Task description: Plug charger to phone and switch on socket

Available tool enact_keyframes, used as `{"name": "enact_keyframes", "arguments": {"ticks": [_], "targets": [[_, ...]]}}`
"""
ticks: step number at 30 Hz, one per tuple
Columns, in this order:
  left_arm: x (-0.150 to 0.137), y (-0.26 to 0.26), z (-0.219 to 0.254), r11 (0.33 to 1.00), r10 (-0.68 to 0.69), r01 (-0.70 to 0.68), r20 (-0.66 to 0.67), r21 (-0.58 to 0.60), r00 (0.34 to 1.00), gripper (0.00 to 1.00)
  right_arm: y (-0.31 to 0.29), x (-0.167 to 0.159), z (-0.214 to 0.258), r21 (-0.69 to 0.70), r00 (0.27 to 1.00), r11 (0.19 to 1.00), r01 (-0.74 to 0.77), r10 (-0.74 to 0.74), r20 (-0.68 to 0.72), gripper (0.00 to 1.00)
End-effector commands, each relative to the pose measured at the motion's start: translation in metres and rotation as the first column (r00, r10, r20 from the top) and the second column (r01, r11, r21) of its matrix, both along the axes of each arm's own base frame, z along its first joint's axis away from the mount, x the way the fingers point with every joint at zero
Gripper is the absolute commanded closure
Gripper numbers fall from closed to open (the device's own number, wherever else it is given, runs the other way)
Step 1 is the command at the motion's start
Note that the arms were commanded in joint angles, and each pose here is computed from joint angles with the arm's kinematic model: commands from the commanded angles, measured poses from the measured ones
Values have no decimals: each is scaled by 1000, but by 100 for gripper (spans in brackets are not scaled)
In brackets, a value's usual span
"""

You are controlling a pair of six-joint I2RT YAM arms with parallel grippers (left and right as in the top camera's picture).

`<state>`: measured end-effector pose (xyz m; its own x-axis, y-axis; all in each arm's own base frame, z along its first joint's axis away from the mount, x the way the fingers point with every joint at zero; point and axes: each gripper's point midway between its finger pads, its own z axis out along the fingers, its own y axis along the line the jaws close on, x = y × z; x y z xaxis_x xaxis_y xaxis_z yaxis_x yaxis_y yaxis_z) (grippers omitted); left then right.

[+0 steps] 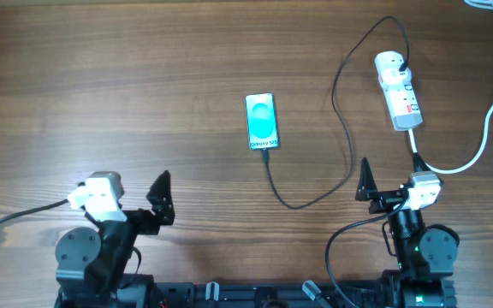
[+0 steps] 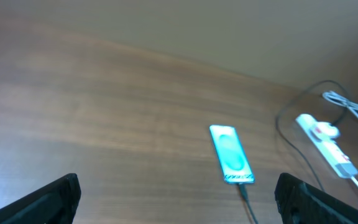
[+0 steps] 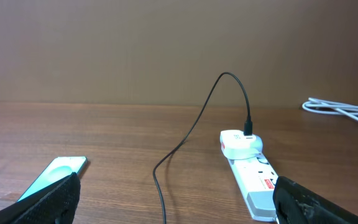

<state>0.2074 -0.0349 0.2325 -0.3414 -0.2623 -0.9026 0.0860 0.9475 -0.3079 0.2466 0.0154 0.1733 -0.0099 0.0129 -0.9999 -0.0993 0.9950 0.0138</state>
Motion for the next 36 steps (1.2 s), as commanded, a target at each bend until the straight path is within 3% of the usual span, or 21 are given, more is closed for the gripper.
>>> {"name": "enact_keyframes", "arguments": {"ticks": [1, 10, 23, 36], "targets": [[1, -18, 4, 984, -152, 143, 88, 104, 984, 0, -2, 0, 2, -12, 1000, 1000, 14, -14, 13, 0], [4, -2, -4, 992, -76, 52, 218, 113, 973, 0, -2, 0, 2, -12, 1000, 1000, 14, -14, 13, 0], [22, -6, 9, 989, -109, 47, 473, 141, 874, 0, -2, 0, 2, -12, 1000, 1000, 14, -14, 13, 0], [33, 35, -3, 980, 111, -181, 525, 83, 844, 0, -2, 0, 2, -12, 1000, 1000, 14, -14, 13, 0]]}}
